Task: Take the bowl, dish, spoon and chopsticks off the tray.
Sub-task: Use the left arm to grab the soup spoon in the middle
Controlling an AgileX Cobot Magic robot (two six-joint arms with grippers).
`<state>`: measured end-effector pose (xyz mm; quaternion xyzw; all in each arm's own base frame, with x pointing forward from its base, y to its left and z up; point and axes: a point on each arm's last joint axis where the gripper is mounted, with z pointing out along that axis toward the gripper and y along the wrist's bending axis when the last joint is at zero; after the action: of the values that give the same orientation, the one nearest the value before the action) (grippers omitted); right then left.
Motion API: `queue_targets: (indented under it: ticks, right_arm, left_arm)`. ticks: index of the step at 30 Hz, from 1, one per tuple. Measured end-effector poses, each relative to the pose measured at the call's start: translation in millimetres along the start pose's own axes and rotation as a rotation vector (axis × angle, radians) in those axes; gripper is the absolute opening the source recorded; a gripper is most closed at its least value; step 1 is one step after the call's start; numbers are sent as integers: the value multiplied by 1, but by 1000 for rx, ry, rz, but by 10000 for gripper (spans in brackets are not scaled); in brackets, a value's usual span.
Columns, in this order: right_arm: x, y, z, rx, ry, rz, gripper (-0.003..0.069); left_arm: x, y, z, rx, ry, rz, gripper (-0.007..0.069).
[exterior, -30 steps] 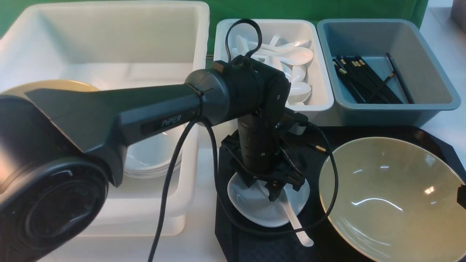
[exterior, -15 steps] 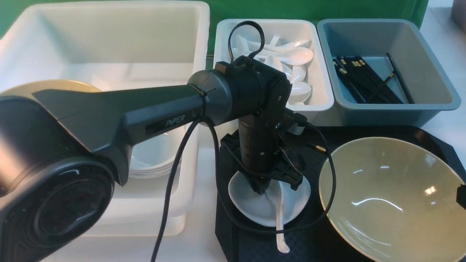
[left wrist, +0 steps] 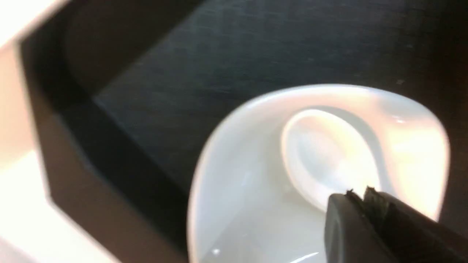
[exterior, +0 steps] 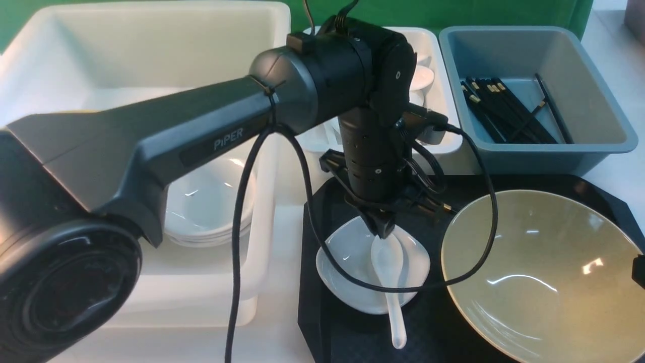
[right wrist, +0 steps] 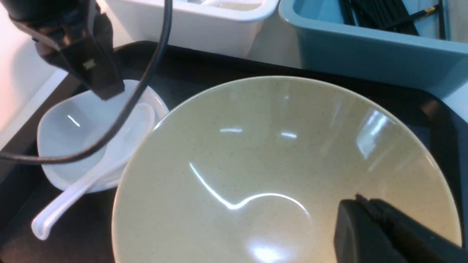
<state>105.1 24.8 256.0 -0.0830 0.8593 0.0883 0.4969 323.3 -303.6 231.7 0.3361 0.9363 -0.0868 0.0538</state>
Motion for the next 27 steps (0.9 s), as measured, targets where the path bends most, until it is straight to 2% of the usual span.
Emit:
queue_targets:
  ticks: [7,9,12,15,19,24,27]
  right_arm:
    - [0,0,0,0,-1,0,37]
    - [0,0,0,0,-1,0,37]
    - [0,0,0,0,-1,0,37]
    - [0,0,0,0,-1,0,37]
    - [0,0,0,0,-1,0,37]
    - [0,0,0,0,-2,0,37]
    - [0,0,0,0,-2,0,37]
  left_arm:
    - [-1,-2,16,41,36,-2,277]
    - [-1,-1,27,40,59,-3,365]
    - [-1,1,40,38,86,-6,393]
    - [-2,2,46,36,102,-5,380]
    - [-2,3,59,30,129,-5,317]
    - [-3,5,60,10,125,7,105]
    - [-3,5,58,10,121,11,86]
